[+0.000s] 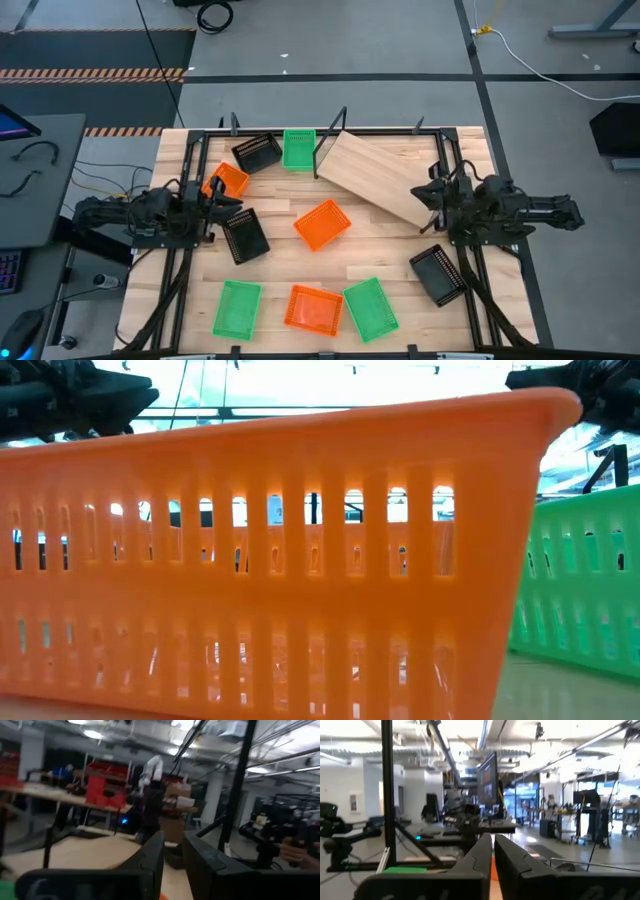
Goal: Stack baskets on shelf by color
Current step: Put the center orange basket on the shelf
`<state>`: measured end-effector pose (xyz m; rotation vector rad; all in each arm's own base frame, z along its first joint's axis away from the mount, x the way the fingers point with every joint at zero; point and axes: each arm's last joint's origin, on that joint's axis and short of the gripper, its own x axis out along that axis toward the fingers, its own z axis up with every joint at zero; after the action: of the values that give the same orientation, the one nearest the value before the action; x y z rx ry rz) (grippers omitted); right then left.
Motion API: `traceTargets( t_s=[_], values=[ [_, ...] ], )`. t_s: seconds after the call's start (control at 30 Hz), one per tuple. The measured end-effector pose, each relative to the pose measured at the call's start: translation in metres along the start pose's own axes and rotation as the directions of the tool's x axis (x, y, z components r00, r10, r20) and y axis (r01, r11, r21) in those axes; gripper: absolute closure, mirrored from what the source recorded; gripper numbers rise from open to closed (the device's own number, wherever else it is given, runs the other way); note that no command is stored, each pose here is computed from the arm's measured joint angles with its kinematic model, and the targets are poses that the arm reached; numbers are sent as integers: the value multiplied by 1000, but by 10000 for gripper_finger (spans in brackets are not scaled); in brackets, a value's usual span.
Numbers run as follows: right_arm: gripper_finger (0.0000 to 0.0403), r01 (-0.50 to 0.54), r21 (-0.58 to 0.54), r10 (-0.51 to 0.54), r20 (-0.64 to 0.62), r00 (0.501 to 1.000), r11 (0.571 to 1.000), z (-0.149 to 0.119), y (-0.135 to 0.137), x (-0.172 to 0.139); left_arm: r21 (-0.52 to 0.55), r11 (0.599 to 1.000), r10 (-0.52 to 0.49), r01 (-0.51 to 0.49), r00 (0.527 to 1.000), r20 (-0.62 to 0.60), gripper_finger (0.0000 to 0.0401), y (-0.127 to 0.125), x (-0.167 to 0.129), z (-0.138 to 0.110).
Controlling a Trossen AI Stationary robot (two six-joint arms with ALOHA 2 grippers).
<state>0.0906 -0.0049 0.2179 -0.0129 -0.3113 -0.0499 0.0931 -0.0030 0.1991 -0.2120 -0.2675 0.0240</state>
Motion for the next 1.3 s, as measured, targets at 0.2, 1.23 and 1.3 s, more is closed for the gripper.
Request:
traceTargets(
  t_s=[0.2, 1.23, 1.3],
  values=[
    [333, 39, 19, -37, -112, 993, 999, 33, -1, 10, 45, 995, 96, -91, 987, -127, 283, -4, 10, 26],
    [236, 84, -108, -133, -618, 775, 991, 87, 2, 172, 300, 932, 319, -205, 855, -408, 202, -21, 144, 50],
    [228, 97, -94, -135, -640, 757, 991, 77, 2, 179, 329, 925, 326, -190, 841, -431, 202, -20, 145, 45]
  ],
)
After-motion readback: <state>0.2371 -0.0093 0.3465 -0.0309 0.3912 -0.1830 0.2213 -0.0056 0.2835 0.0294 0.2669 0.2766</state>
